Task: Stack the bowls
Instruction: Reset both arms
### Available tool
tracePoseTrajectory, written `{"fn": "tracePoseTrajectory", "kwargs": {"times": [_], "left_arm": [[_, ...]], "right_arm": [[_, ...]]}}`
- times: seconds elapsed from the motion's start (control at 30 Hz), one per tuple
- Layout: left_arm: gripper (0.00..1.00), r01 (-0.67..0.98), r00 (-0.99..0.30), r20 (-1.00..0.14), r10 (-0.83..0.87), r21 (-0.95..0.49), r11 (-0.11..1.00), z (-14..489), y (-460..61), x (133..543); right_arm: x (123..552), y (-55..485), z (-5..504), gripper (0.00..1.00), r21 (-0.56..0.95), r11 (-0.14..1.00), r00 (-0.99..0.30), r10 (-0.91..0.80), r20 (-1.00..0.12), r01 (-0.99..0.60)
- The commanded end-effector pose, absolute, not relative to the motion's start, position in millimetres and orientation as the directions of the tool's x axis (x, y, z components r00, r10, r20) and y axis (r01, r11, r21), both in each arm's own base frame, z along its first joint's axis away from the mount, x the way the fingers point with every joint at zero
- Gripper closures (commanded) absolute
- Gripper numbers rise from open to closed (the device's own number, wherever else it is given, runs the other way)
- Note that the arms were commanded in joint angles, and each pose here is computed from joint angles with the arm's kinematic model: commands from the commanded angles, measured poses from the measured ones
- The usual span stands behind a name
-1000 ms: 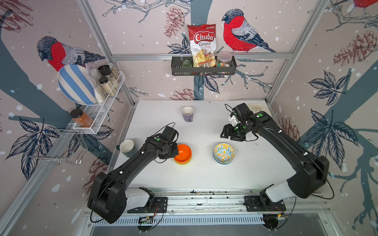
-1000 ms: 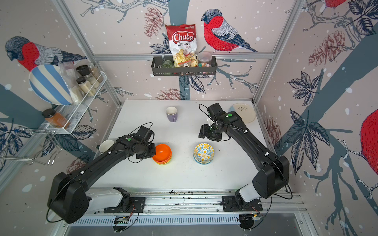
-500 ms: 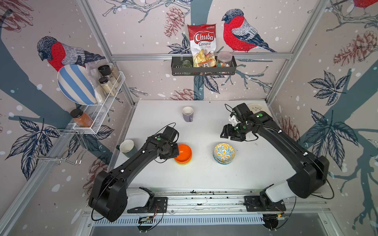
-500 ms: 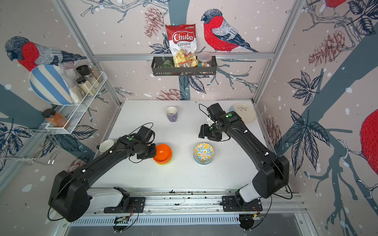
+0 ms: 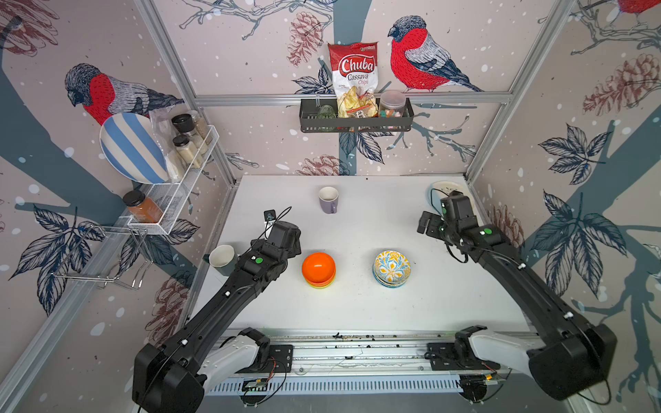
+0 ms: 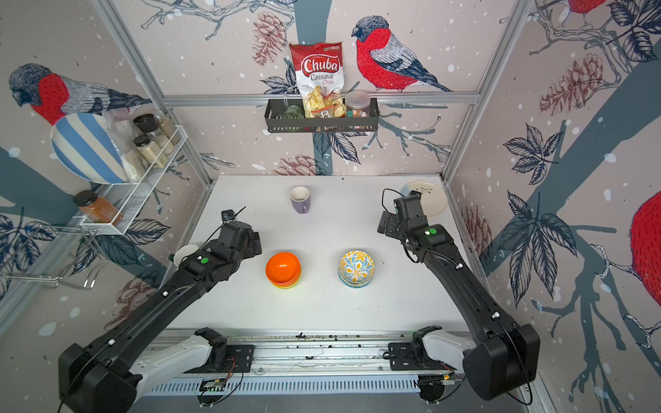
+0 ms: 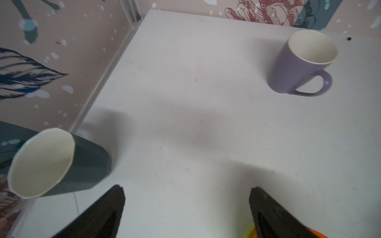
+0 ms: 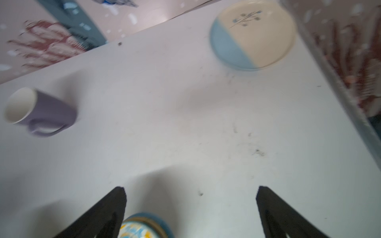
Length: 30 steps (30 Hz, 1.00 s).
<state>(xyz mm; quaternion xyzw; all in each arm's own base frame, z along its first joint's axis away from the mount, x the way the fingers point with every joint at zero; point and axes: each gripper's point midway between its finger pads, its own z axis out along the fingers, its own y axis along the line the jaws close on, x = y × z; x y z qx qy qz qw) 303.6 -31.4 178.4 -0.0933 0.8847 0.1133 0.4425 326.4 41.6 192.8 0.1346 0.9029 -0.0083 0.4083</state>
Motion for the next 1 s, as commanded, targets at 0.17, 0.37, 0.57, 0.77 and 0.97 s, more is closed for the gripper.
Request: {"fn": "tracePoseTrajectory", "kwargs": {"times": [0.17, 0.37, 0.57, 0.77, 0.97], "left_arm": [[0.08, -0.319, -0.339, -0.928, 0.156, 0.269, 0.909, 135, 11, 342], [0.08, -0.19, -0.327, -0.941, 0.082, 0.15, 0.97, 105, 11, 392], [0.04, -0.193, -0.325, -0.946, -0.015, 0.05, 0.98, 94, 29, 393], [0.02, -0.187, -0.34, -0.94, -0.012, 0.055, 0.981, 93, 28, 393], [0.02, -0.169, -0.342, -0.94, -0.004, 0.058, 0.984, 93, 25, 395]], "right_arm": [[326, -44, 137, 0.0, -0.017, 0.873, -0.325, 0.162, -0.932, 0.487], [358, -52, 123, 0.01, 0.023, 0.895, -0.208, 0.129, -0.97, 0.446], [381, -36, 103, 0.0, 0.033, 0.953, -0.265, 0.117, -0.957, 0.302], [382, -33, 101, 0.0, 0.004, 0.953, -0.292, 0.097, -0.951, 0.302], [382, -33, 101, 0.0, -0.001, 0.953, -0.285, 0.089, -0.954, 0.301]]}}
